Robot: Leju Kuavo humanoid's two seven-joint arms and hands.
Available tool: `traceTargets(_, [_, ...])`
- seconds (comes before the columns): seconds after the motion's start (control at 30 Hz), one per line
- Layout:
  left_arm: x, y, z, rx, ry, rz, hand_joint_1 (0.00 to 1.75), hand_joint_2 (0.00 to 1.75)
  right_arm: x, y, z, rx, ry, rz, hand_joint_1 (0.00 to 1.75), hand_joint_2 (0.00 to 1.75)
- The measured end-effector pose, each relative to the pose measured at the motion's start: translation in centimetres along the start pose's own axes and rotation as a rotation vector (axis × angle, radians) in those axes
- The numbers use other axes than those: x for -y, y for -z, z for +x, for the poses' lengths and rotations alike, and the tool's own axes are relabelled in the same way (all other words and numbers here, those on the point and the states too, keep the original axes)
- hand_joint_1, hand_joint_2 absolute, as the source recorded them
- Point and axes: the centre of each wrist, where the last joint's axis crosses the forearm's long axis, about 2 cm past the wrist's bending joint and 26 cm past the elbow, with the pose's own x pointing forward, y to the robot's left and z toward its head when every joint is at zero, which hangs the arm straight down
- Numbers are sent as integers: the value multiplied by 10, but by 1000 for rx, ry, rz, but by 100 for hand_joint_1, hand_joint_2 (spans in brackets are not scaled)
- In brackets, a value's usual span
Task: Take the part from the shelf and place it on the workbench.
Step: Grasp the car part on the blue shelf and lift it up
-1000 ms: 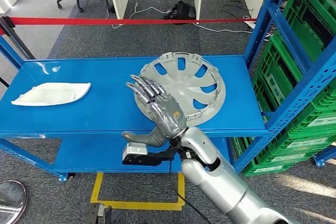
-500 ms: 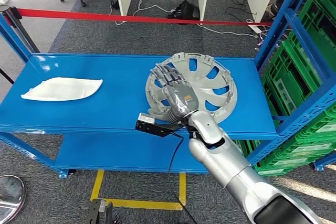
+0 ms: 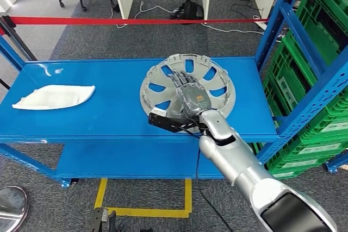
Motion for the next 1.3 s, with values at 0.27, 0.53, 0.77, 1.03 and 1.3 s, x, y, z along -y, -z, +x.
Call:
traceTargets(0.27, [1,1,0,1,-1,-1,0,0,1,2,-2,-7,-4,4,0,175])
traceTargets(0.53, [1,0,0,2,-2,-1,0,0,-3,2,-11,-85,13,77,0,175])
traceTargets(0.77, [-2,0,1,5,-5,8,0,0,-6,7,-22,-165,70,210,0,175])
traceTargets(1.03, [-5,-1,0,8,-9,18,0,0,-13,12,-9,-158,155,294,0,175])
traceTargets(1.3, [-5,-1,0,7,-9,18,0,0,-14,16,-7,-150,269,377,0,175])
